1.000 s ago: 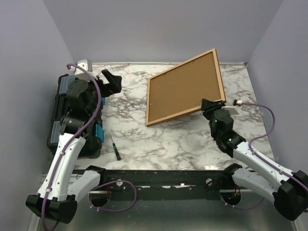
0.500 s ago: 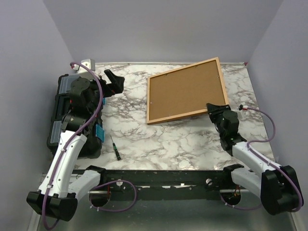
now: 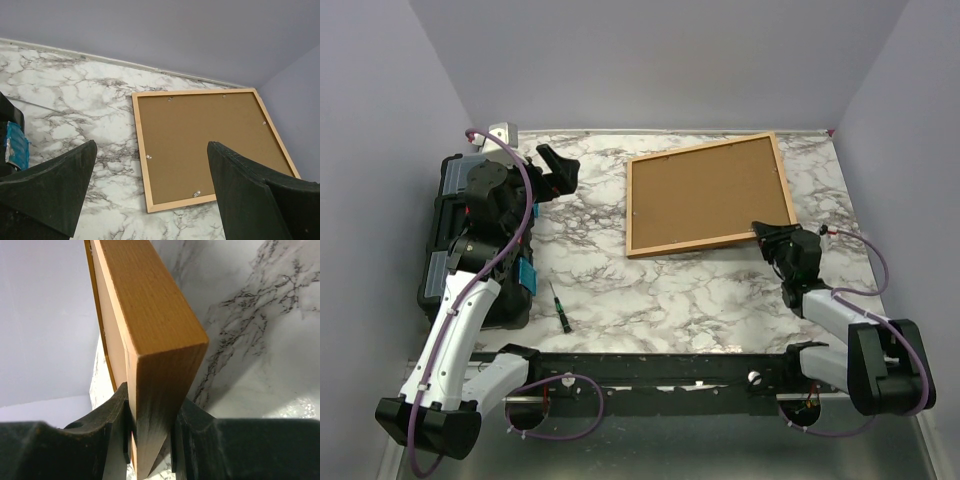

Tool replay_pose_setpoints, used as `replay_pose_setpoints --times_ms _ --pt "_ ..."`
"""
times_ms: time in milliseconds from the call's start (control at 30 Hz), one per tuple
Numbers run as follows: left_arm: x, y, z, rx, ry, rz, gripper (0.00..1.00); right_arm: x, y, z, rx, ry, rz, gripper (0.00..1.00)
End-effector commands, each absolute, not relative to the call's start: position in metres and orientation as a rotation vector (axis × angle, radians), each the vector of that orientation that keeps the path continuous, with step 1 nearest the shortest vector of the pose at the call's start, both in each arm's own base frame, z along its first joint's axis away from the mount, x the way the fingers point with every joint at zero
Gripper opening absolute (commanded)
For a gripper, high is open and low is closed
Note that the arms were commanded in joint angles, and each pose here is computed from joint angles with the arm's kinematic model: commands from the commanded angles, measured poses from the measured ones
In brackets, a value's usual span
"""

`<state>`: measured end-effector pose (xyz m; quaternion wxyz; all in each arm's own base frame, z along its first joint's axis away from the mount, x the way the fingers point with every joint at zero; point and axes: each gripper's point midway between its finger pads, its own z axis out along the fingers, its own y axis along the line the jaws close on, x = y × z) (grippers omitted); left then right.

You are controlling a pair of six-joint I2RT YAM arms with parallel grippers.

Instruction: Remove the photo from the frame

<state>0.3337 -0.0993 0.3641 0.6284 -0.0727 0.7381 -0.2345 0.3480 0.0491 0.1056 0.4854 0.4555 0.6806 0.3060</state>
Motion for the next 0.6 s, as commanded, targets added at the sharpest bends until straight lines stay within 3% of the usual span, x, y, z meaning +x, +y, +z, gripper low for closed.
replay_pose_setpoints --times_ms 0,200,567 --pt "0.333 -0.103 0.369 -0.155 1.676 -0.567 0.94 0.314 0.030 0.035 1.120 1.895 0.511 0.20" --pt "0.333 -0.105 0.367 -0.151 1.682 -0.581 0.94 0.306 0.014 0.020 1.224 1.884 0.525 0.28" --pt "0.335 -0.111 0.364 -0.143 1.693 -0.614 0.94 0.311 -0.015 0.006 1.351 1.844 0.610 0.25"
